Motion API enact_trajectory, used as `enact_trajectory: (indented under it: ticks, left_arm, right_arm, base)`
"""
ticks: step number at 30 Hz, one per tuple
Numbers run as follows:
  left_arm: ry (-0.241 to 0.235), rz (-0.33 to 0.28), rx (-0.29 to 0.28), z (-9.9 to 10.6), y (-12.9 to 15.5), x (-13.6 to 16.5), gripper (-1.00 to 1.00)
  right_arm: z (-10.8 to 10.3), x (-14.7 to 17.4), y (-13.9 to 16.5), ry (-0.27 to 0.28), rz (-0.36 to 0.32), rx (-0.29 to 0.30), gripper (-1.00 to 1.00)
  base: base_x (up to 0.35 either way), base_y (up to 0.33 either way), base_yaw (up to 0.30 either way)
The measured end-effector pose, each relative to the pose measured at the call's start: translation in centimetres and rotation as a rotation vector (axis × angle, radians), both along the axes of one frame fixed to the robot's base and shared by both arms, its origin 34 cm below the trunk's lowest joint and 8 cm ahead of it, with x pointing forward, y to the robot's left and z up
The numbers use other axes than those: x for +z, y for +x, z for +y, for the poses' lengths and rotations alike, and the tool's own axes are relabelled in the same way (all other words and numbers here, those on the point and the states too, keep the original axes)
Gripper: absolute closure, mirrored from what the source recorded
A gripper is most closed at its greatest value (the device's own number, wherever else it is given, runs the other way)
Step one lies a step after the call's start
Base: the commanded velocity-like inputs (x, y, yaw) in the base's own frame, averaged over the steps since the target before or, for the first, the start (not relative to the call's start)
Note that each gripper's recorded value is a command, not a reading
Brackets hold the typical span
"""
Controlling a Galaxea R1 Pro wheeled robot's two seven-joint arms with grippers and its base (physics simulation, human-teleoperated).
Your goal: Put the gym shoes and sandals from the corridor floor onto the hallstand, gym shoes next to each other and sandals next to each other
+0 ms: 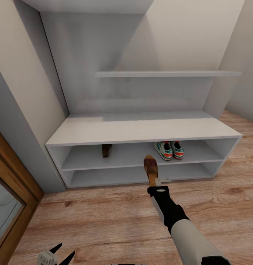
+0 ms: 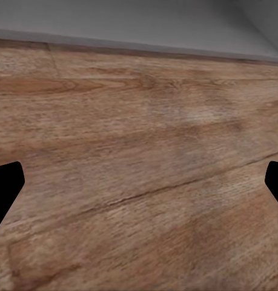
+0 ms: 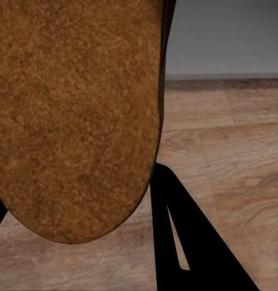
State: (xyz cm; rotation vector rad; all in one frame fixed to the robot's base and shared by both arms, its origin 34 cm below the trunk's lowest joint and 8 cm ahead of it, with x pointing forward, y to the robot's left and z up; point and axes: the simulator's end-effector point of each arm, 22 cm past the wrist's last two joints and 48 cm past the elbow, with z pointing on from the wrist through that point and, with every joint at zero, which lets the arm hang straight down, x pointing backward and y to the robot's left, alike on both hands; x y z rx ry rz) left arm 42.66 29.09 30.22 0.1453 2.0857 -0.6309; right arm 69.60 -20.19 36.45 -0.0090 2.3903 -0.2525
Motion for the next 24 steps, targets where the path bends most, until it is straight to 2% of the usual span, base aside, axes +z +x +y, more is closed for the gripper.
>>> enact_trajectory:
  ticks: [15, 16, 24]
  left_arm:
    - [-0.002, 0.004, -0.041, -1.3, -0.2, -0.1, -1.0]
    - [-0.002, 0.005, -0.042, -1.3, -0.2, -0.1, -1.0]
    - [-0.002, 0.005, -0.042, -1.3, -0.2, -0.1, -1.0]
  right_arm:
    - [-0.3, 4.2, 3.4, -0.01, -0.029, -0.004, 1.0]
    - [-0.6, 2.7, 1.5, -0.025, 0.107, -0.003, 1.0]
    - [-0.7, 2.6, 1.3, -0.031, 0.123, -0.001, 1.0]
  base:
    - [0.0, 0.0, 0.0]
    - [0.0, 0.0, 0.0]
    - [0.0, 0.0, 0.003]
